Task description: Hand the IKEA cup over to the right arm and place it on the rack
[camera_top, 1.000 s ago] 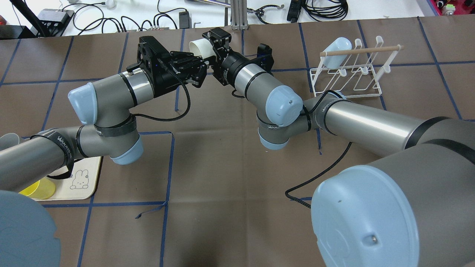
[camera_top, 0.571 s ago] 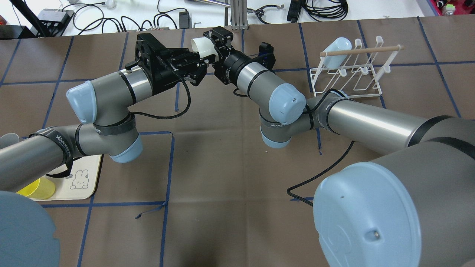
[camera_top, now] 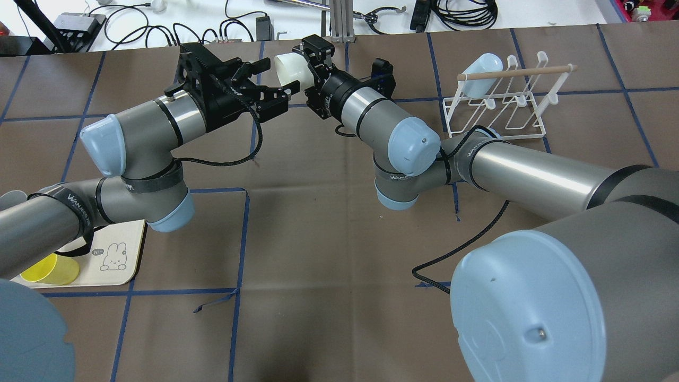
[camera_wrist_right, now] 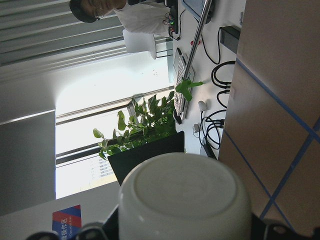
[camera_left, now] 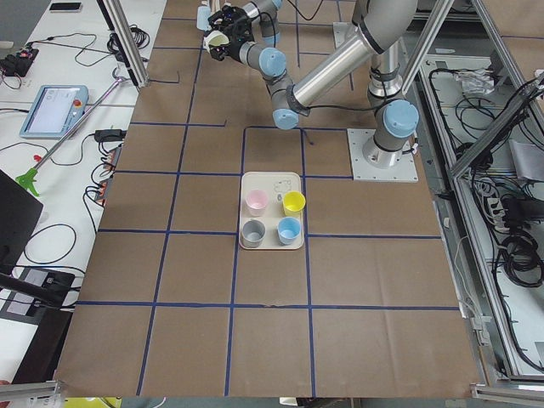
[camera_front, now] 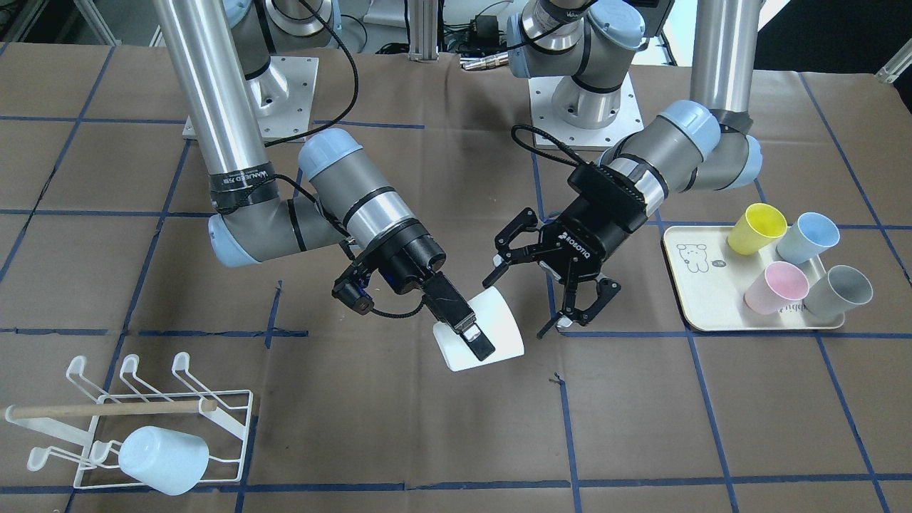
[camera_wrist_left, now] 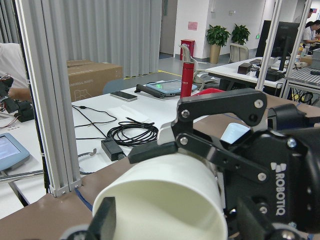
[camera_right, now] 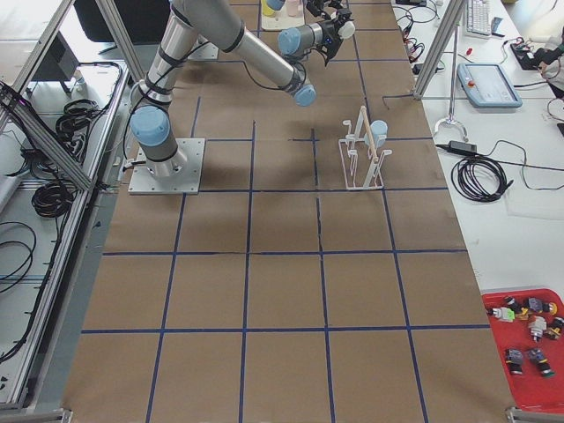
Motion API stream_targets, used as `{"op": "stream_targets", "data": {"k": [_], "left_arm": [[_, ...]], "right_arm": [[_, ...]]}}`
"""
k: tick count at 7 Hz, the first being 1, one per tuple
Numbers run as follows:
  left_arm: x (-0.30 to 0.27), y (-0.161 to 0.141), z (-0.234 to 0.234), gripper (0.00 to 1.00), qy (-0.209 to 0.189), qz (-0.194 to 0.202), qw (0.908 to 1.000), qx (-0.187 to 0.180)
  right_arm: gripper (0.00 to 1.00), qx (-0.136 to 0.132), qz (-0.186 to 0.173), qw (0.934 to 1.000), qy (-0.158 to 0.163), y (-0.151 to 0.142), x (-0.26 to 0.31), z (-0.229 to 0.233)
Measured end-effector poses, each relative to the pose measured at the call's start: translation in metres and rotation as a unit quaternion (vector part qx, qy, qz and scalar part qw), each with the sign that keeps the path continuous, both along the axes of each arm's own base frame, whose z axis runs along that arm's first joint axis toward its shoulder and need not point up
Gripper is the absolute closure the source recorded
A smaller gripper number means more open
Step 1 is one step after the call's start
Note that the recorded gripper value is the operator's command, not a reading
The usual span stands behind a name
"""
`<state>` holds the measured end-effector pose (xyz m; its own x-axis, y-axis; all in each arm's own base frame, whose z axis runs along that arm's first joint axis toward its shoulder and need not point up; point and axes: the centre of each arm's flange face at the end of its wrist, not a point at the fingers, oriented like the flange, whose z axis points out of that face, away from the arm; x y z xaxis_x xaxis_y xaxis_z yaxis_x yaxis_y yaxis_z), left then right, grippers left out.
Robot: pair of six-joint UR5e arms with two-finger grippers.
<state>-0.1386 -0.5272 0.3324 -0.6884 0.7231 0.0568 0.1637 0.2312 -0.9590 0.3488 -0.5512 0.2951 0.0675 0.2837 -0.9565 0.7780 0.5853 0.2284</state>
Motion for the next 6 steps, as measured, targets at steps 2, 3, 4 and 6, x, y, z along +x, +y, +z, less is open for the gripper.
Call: {"op": "stream_targets", "data": {"k": [2, 3, 4, 6], "left_arm": [[0.048, 0.016, 0.005, 0.02, 0.021, 0.019, 0.9996, 0.006], [0.068, 0.025, 0.007, 0.01, 0.028, 0.033, 0.999, 0.008], [0.081, 0.029, 0.008, 0.01, 0.032, 0.044, 0.9984, 0.013], [0.091, 0.028, 0.021, 0.01, 0.033, 0.067, 0.996, 0.048]], "right_arm": [[0.61, 0.001, 0.007, 1.0, -0.003, -0.005, -0.011, 0.001], [0.61, 0.0, 0.008, 1.0, -0.005, -0.008, -0.017, 0.002], [0.61, 0.001, 0.012, 0.9999, -0.007, -0.009, -0.023, 0.003], [0.64, 0.001, 0.006, 1.0, -0.006, -0.004, -0.038, 0.01]]}}
